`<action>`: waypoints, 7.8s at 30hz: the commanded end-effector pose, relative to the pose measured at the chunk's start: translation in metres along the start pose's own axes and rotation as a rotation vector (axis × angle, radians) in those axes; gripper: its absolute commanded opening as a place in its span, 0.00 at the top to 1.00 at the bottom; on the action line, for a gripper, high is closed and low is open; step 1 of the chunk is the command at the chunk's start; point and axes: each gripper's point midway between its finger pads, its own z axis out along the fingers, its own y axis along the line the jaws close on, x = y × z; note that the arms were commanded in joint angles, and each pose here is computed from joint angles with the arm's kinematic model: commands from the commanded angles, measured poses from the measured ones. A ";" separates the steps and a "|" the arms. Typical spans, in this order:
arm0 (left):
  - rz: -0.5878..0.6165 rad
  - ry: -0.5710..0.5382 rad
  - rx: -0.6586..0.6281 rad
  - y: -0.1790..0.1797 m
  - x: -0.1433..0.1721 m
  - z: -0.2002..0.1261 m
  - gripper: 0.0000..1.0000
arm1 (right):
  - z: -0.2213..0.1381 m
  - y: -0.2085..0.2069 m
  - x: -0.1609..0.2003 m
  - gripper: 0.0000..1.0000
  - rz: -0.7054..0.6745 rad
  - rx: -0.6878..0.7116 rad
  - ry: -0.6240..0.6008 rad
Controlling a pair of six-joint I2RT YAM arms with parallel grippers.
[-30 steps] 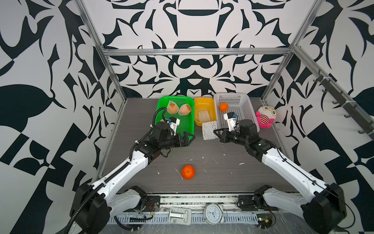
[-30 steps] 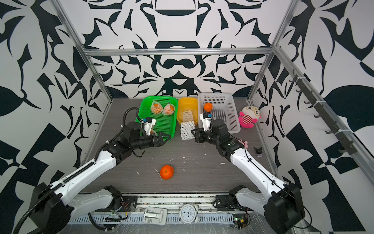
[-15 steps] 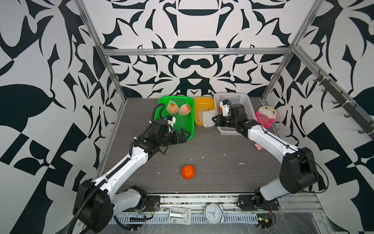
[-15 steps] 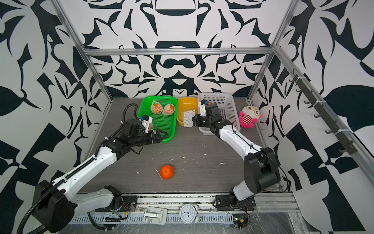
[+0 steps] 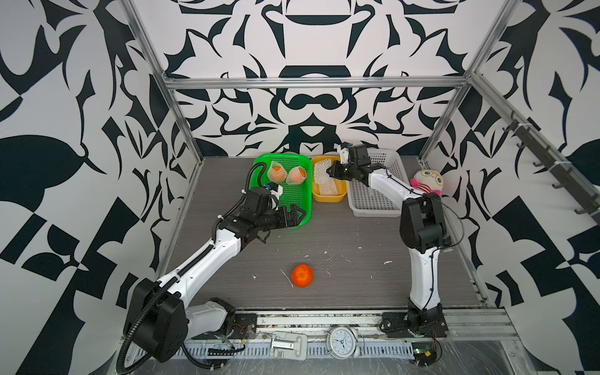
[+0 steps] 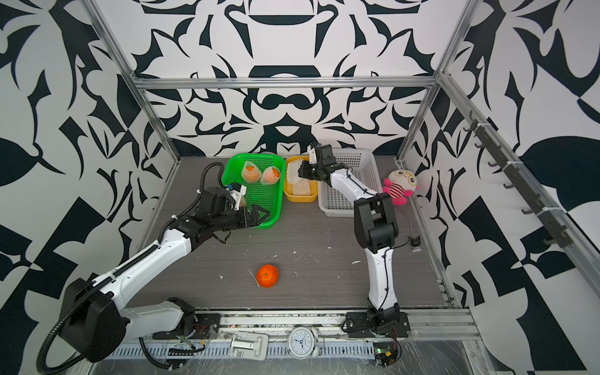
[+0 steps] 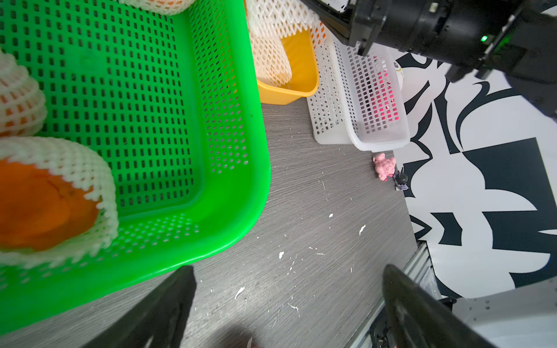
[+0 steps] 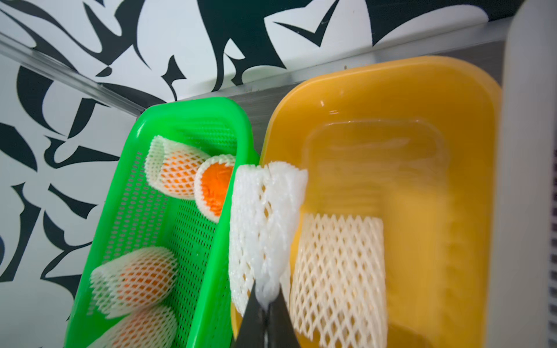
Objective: Remove foam nets from oranges
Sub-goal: Place the foam net into the storage box, then pick up the orange from the center of the board, then place the orange in the basket.
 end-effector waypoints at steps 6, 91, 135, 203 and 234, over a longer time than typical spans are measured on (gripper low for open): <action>0.014 -0.005 0.019 -0.004 -0.004 -0.006 0.01 | 0.025 -0.004 -0.024 0.99 0.018 0.004 0.003; -0.236 0.188 -0.076 0.043 0.087 -0.037 0.00 | -0.108 0.155 0.393 0.13 -1.293 -0.760 0.298; -0.140 0.145 0.047 -0.013 0.022 -0.026 0.01 | -0.197 0.014 0.045 0.73 -0.477 0.199 -0.138; -0.110 0.168 -0.007 -0.001 -0.002 0.010 0.00 | -0.075 -0.225 -0.102 0.26 -0.106 0.587 -0.084; -0.090 0.136 -0.204 0.027 -0.001 -0.023 0.01 | -0.190 -0.118 -0.108 0.01 -0.224 0.519 -0.254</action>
